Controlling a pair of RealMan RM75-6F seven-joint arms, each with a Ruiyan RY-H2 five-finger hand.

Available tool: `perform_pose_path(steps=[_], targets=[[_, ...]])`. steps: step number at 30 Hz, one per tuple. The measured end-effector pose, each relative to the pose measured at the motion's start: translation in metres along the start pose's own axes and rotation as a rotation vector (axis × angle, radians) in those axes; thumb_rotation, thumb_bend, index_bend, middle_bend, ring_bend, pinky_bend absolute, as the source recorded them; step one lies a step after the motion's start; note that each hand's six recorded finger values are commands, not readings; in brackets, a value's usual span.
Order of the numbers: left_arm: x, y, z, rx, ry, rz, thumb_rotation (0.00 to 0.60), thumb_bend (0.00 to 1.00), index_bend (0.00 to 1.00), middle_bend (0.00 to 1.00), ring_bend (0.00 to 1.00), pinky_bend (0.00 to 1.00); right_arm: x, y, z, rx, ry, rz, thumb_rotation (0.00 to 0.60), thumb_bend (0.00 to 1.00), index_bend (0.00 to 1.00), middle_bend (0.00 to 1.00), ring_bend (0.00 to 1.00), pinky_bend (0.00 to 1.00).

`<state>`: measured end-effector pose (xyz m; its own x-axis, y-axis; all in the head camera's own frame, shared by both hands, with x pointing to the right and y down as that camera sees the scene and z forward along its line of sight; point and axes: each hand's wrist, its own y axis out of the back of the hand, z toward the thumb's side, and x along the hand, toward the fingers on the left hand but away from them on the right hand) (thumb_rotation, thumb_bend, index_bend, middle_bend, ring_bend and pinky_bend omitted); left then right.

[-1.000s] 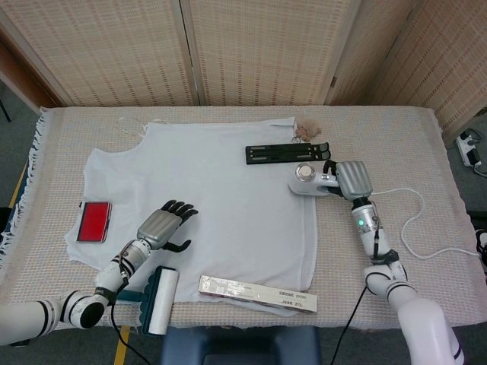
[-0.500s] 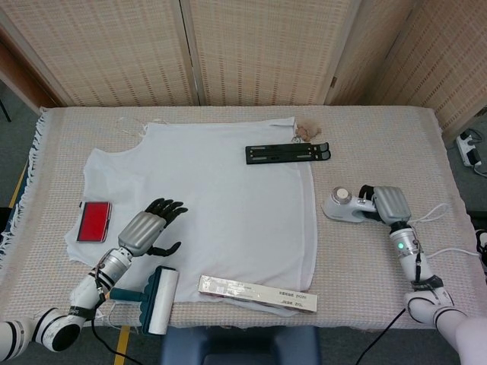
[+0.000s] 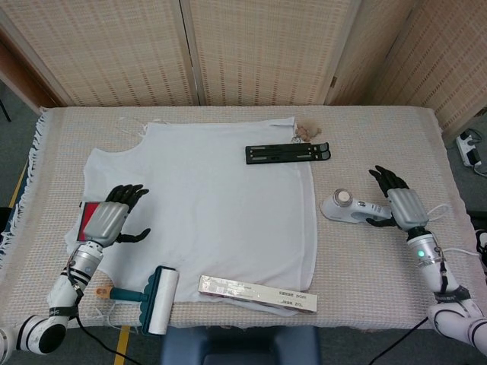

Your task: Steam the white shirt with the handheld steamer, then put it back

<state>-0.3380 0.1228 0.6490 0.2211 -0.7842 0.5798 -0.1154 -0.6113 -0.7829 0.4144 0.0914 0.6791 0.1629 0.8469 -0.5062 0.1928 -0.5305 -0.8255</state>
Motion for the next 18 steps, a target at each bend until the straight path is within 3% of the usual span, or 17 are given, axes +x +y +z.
perform_pose_path(steps=[3, 6, 10, 13, 18], targets=[[-0.007, 0.003, -0.021, 0.004, 0.072, 0.026, 0.6, 0.31, 0.14, 0.1, 0.05, 0.0, 0.018, 0.019, 0.005, 0.017, 0.019, -0.06, 0.6, 0.12, 0.1, 0.2, 0.13, 0.26], [-0.019, 0.007, -0.043, 0.005, 0.134, 0.074, 0.6, 0.31, 0.16, 0.1, 0.07, 0.0, 0.039, 0.035, 0.005, 0.042, 0.027, -0.112, 0.6, 0.14, 0.12, 0.22, 0.13, 0.26], [-0.048, 0.007, -0.075, 0.009, 0.213, 0.119, 0.6, 0.28, 0.15, 0.1, 0.07, 0.0, 0.069, 0.044, 0.005, 0.048, 0.02, -0.129, 0.6, 0.14, 0.0, 0.11, 0.07, 0.24], [-0.074, 0.007, -0.09, 0.02, 0.25, 0.152, 0.6, 0.24, 0.14, 0.11, 0.06, 0.0, 0.096, 0.047, 0.003, 0.067, -0.009, -0.13, 0.6, 0.12, 0.0, 0.01, 0.0, 0.13], [-0.12, 0.006, -0.108, 0.04, 0.298, 0.204, 0.6, 0.22, 0.13, 0.11, 0.06, 0.0, 0.136, 0.046, -0.001, 0.089, -0.073, -0.111, 0.6, 0.09, 0.0, 0.0, 0.0, 0.08]])
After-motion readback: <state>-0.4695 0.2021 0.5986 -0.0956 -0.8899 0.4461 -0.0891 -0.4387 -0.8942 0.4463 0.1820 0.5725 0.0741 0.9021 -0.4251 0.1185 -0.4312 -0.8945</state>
